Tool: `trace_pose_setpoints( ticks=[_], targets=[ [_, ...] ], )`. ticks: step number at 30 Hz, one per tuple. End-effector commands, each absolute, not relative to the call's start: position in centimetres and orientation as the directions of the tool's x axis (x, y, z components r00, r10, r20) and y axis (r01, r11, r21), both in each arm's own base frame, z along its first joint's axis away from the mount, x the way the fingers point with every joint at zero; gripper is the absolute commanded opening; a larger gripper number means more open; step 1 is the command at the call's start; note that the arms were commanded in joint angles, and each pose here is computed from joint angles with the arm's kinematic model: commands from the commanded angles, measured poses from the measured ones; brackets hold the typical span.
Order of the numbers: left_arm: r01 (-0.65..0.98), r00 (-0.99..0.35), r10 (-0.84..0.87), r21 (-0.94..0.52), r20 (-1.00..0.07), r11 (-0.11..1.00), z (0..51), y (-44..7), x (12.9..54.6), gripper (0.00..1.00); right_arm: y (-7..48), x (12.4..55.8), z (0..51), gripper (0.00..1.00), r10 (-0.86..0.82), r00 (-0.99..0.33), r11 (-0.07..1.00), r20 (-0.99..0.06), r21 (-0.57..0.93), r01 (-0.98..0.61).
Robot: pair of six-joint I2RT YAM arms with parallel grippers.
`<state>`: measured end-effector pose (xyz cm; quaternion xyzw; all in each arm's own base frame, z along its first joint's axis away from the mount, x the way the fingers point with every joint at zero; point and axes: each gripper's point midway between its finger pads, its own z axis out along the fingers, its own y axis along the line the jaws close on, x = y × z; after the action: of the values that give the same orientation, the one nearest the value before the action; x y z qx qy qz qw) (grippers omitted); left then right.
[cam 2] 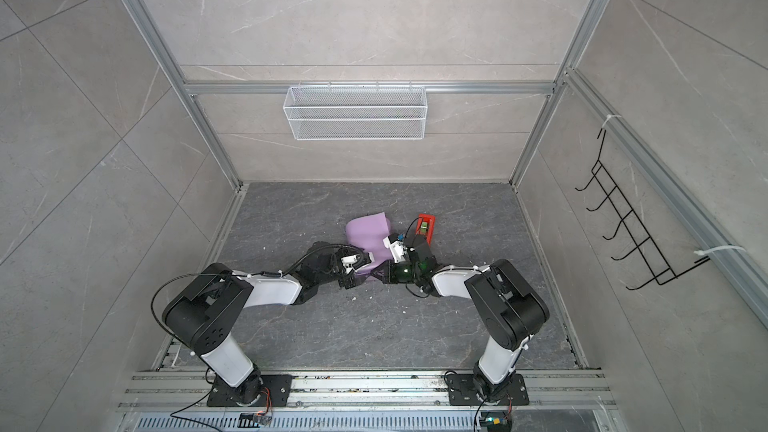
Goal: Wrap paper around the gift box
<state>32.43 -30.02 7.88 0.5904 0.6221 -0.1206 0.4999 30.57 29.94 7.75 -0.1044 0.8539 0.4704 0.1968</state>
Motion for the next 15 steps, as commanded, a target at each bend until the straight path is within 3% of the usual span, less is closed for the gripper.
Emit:
trace_pose_setpoints(
  ticks=[1, 15],
  targets=[
    [0.888, 0.137, 0.619, 0.372, -0.774, 0.269, 6.58, -30.0, 32.05, 0.81, 30.04, 31.32, 9.34, 0.0, 0.031, -0.898, 0.522, -0.44, 0.773, -0.361],
    [0.888, 0.138, 0.616, 0.373, -0.775, 0.27, 6.73, -30.04, 32.09, 0.81, 30.17, 31.86, 9.86, 0.0, 0.073, -0.91, 0.513, -0.408, 0.798, -0.316]
  ],
)
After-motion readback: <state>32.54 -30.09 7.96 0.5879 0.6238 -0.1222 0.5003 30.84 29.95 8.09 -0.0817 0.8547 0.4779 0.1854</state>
